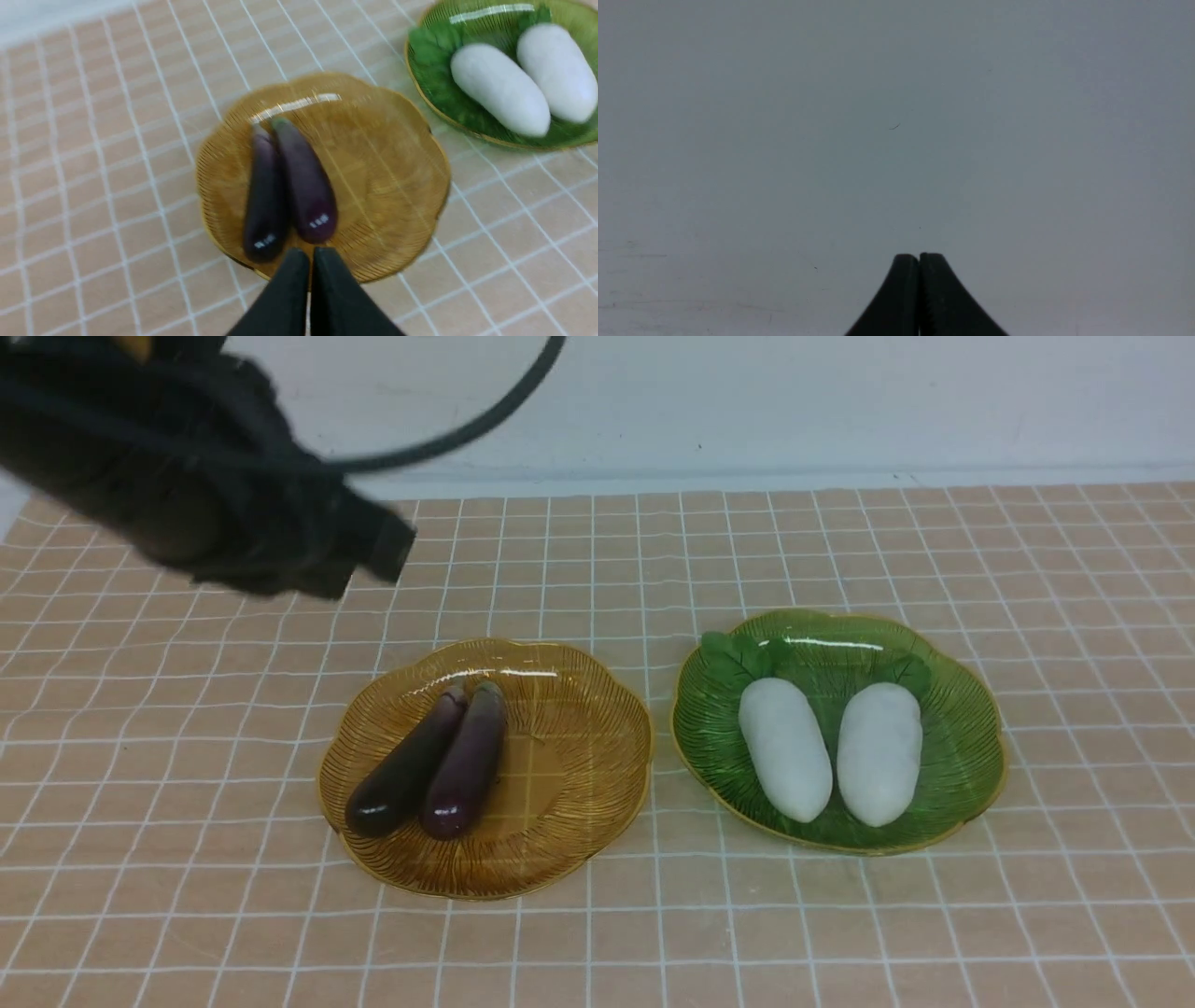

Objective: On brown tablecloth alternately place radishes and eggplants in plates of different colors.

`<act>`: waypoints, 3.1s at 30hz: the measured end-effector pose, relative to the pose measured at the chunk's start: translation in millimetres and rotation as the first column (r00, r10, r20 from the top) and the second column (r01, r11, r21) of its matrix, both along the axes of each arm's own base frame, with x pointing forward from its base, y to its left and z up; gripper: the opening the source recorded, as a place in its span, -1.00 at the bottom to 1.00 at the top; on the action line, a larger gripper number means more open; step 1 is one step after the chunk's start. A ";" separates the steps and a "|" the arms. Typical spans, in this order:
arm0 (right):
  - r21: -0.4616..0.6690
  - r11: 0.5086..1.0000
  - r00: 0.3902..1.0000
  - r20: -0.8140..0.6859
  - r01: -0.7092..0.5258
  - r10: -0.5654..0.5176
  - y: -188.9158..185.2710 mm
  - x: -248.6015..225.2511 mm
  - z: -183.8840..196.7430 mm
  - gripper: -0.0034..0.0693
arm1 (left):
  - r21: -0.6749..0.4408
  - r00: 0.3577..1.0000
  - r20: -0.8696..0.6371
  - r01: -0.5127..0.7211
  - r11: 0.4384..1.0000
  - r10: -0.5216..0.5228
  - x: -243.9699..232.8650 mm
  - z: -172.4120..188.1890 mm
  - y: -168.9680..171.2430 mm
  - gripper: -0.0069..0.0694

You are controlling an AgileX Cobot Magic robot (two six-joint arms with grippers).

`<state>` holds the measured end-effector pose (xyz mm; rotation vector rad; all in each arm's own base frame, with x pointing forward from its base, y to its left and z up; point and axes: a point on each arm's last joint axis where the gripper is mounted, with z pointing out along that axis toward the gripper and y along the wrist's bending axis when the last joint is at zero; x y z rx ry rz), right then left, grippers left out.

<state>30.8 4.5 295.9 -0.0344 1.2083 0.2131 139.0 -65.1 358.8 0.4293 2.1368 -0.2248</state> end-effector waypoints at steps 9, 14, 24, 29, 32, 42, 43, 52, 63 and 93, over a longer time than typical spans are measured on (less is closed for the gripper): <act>0.000 1.000 1.000 0.000 0.000 0.000 0.0 0.0 0.0 -0.95 | -0.151 0.976 0.205 -0.040 0.988 0.071 -56.1 -13.4 32.7 -0.83; 0.000 1.000 1.000 0.000 0.000 0.000 0.0 0.0 0.0 -0.95 | -0.176 0.969 0.232 -0.041 0.984 0.082 -68.1 -12.3 39.1 -0.83; -0.006 1.000 1.000 0.001 0.002 -0.002 0.0 0.0 0.0 -0.95 | -0.159 0.974 0.213 -0.046 0.986 0.080 -68.6 -14.5 39.8 -0.83; -0.010 1.000 1.000 0.002 0.004 -0.004 0.0 0.0 0.0 -0.95 | -0.147 0.973 0.218 -0.042 0.988 0.074 -69.4 -14.6 40.3 -0.83; -0.011 1.000 1.000 0.002 0.004 -0.004 0.0 0.0 0.0 -0.95 | -0.143 0.962 0.266 -0.028 0.989 0.066 -77.1 -20.2 43.9 -0.83; -0.012 1.000 1.000 0.002 0.005 -0.005 0.0 0.0 0.0 -0.95 | -0.094 0.917 0.327 -0.209 0.974 0.228 -85.0 -131.6 56.1 -0.83; -0.012 1.000 1.000 0.002 0.005 -0.005 0.0 0.0 0.0 -0.95 | -0.095 0.916 0.318 -0.228 0.969 0.247 -85.1 -141.4 57.0 -0.83; -0.012 1.000 1.000 0.002 0.005 -0.005 0.0 0.0 0.0 -0.95 | -0.077 0.919 0.280 -0.267 0.961 0.278 -86.9 -188.1 59.2 -0.83; -0.012 1.000 1.000 0.002 0.005 -0.005 0.0 0.0 0.0 -0.95 | -0.077 0.919 0.280 -0.267 0.961 0.278 -86.9 -188.4 59.2 -0.83; -0.221 0.971 0.957 -0.247 0.095 -0.150 -1.9 14.1 -45.5 -0.95 | -0.077 0.919 0.280 -0.267 0.961 0.278 -86.9 -188.4 59.2 -0.83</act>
